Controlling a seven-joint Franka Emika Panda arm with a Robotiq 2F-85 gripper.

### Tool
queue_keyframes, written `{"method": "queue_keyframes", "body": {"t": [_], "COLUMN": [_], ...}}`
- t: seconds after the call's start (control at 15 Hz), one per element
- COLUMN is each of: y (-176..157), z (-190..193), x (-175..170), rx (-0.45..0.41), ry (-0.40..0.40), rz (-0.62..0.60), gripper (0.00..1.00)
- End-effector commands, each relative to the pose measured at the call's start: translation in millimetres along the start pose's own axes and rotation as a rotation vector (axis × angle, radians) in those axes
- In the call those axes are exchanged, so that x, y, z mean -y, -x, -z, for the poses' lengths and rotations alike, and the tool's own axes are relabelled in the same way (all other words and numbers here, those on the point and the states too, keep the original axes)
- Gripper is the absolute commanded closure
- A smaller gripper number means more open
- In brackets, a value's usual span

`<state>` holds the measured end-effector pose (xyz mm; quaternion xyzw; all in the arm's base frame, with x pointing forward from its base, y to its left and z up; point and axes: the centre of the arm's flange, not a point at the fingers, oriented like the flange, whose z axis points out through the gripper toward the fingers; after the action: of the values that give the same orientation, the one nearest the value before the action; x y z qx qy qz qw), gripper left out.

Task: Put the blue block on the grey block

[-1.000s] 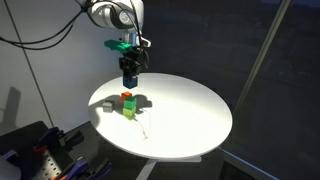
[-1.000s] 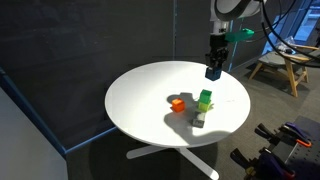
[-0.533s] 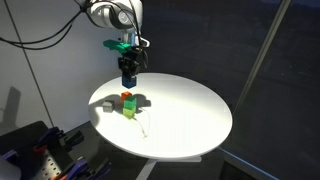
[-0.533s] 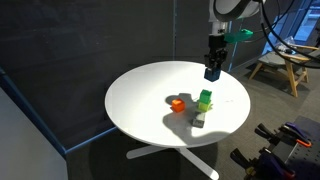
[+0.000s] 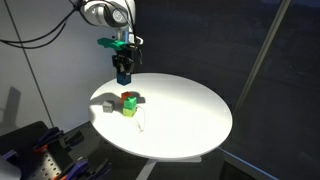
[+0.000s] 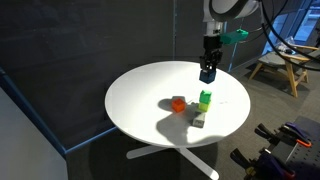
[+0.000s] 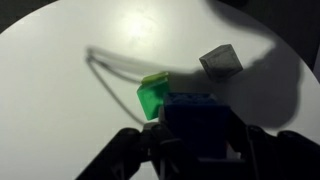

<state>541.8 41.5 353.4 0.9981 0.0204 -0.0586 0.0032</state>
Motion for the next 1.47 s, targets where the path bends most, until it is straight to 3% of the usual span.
{"method": "queue_keyframes", "body": {"t": [0.0, 0.73, 1.4], "y": [19, 71, 87], "z": [11, 36, -1], "x": [7, 26, 71], "rx": [-0.015, -0.056, -0.077], "ry": [0.007, 0.017, 0.042], "rz": [0.003, 0.040, 0.159], "gripper": [0.69, 0.69, 0.69]}}
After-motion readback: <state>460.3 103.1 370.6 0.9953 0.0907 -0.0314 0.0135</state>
